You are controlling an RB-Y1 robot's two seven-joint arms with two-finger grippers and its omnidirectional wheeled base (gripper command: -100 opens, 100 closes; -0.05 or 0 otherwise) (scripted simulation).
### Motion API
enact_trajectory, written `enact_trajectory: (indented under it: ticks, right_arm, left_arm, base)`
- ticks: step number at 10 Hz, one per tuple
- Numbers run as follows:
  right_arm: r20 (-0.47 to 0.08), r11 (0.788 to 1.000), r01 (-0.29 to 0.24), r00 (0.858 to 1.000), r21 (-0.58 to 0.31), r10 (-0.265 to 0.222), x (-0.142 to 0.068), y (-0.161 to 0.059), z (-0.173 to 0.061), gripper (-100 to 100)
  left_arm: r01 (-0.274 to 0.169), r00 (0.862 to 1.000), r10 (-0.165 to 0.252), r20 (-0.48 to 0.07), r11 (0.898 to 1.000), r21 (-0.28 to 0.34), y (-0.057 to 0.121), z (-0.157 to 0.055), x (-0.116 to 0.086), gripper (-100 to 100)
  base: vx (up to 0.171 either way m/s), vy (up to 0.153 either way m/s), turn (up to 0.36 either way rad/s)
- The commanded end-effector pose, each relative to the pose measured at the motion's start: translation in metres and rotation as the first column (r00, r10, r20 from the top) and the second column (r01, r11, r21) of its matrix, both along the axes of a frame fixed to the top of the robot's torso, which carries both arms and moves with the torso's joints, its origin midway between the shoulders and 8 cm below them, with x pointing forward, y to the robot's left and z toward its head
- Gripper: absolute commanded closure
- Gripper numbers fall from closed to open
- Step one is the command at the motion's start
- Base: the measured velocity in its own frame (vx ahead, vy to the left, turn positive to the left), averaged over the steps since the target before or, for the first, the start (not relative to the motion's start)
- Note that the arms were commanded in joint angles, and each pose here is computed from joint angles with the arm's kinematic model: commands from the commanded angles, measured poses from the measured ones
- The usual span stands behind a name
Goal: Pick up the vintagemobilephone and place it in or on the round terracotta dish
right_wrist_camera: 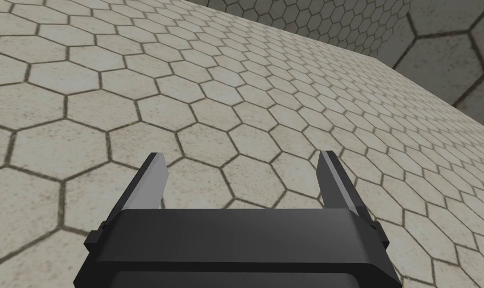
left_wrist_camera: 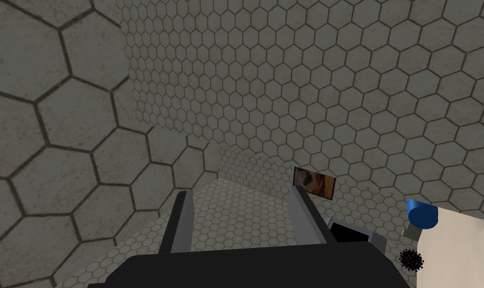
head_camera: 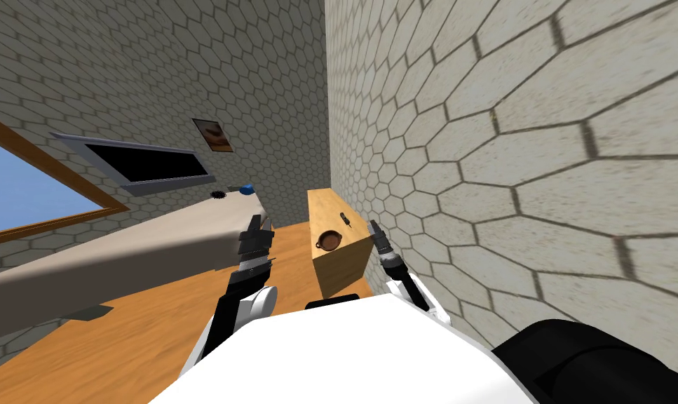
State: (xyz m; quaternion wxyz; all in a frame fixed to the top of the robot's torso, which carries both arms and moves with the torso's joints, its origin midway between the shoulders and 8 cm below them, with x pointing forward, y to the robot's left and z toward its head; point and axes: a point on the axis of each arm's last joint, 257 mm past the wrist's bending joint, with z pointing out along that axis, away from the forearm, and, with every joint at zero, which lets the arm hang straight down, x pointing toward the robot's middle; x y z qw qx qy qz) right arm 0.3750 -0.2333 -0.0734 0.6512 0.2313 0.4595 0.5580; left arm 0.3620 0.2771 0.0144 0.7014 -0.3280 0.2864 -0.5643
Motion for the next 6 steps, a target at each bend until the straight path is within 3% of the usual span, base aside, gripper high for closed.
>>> enact_trajectory:
  ticks: [1,2,3,4,5,6]
  right_arm:
    - [-0.044,0.997,-0.021,0.999,-0.074,0.018,0.000,0.008,-0.022,-100]
    - [-0.047,0.996,-0.029,0.999,-0.090,0.025,-0.001,0.008,-0.023,-100]
    - [-0.088,0.987,-0.049,0.995,-0.151,0.036,-0.002,0.014,-0.045,-100]
    - [-0.092,0.984,-0.057,0.995,-0.166,0.042,-0.003,0.014,-0.046,-100]
    - [-0.135,0.971,-0.080,0.990,-0.225,0.050,-0.006,0.018,-0.071,-100]
    - [-0.140,0.966,-0.090,0.989,-0.243,0.057,-0.007,0.017,-0.072,-100]
  left_arm:
    - [0.000,1.000,0.000,0.000,1.000,0.000,0.000,0.000,0.000,0]
    - [0.000,1.000,0.000,0.000,1.000,0.000,0.000,0.000,0.000,0]
    - [0.000,1.000,0.000,0.000,1.000,0.000,0.000,0.000,0.000,0]
    - [0.000,1.000,0.000,0.000,1.000,0.000,0.000,0.000,0.000,0]
    - [0.000,1.000,0.000,0.000,1.000,0.000,0.000,0.000,0.000,0]
    - [0.000,1.000,0.000,0.000,1.000,0.000,0.000,0.000,0.000,0]
  base:
    - [-0.001,0.157,-0.008]
    - [-0.021,0.136,-0.017]
    - [-0.025,0.163,-0.010]
    - [-0.010,0.143,-0.018]
    - [-0.031,0.166,-0.010]
    - [-0.026,0.135,-0.018]
